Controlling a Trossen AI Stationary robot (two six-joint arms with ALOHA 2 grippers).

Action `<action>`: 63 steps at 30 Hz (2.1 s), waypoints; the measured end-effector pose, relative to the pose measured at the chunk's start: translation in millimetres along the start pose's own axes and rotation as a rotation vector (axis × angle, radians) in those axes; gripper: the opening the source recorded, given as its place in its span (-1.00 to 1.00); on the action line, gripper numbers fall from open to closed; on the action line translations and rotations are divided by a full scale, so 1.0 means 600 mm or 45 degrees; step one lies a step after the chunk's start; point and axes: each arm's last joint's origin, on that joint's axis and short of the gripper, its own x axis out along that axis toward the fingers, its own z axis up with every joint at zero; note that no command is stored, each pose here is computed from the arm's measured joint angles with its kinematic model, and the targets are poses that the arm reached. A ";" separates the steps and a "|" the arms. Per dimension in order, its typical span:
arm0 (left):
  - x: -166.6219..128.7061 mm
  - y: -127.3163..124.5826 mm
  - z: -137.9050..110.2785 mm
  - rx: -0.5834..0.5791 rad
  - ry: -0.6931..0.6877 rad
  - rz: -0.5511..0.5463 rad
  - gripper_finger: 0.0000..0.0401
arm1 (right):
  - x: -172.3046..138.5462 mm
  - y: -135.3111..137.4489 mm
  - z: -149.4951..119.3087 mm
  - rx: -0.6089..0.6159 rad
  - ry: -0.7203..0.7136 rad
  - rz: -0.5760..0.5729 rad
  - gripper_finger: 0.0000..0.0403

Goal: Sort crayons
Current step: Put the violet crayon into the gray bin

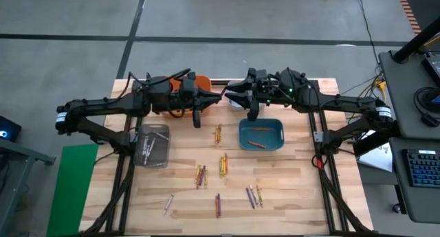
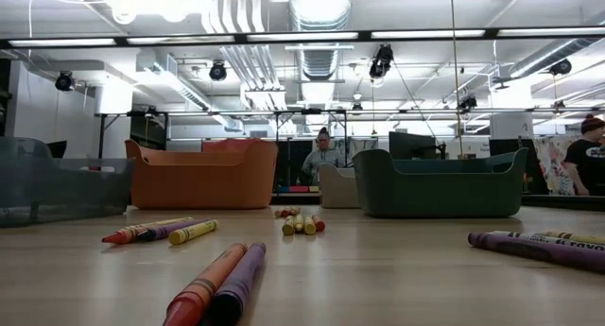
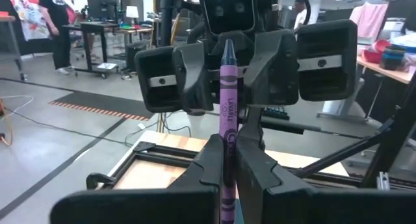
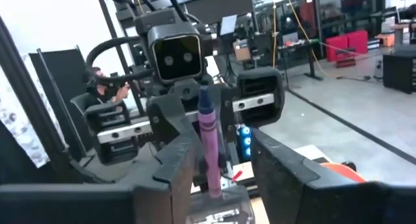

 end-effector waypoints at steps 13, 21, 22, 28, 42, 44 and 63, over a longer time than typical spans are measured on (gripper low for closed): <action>0.011 0.007 -0.007 -0.011 0.010 0.024 -1.00 | 0.027 -0.009 -0.014 -0.054 -0.076 0.005 -0.42; 0.010 0.011 -0.007 -0.042 0.018 0.040 -0.87 | 0.027 -0.015 -0.013 -0.067 -0.078 -0.012 -0.90; 0.009 0.013 -0.007 -0.047 0.024 0.044 -0.83 | 0.027 -0.017 -0.013 -0.059 -0.077 -0.015 -0.91; -0.010 0.028 0.003 -0.040 0.024 0.087 -0.50 | 0.017 -0.040 -0.006 -0.011 -0.046 -0.081 -0.92; -0.108 0.081 0.061 -0.032 -0.123 0.283 -0.29 | 0.023 -0.182 -0.021 0.016 0.655 -0.500 -0.93; -0.116 0.087 0.064 -0.032 -0.131 0.309 -0.30 | 0.030 -0.208 -0.038 0.008 0.811 -0.534 -0.93; -0.126 0.105 0.043 0.009 0.057 0.389 -0.31 | 0.029 -0.398 -0.205 -0.089 1.813 -0.589 -0.93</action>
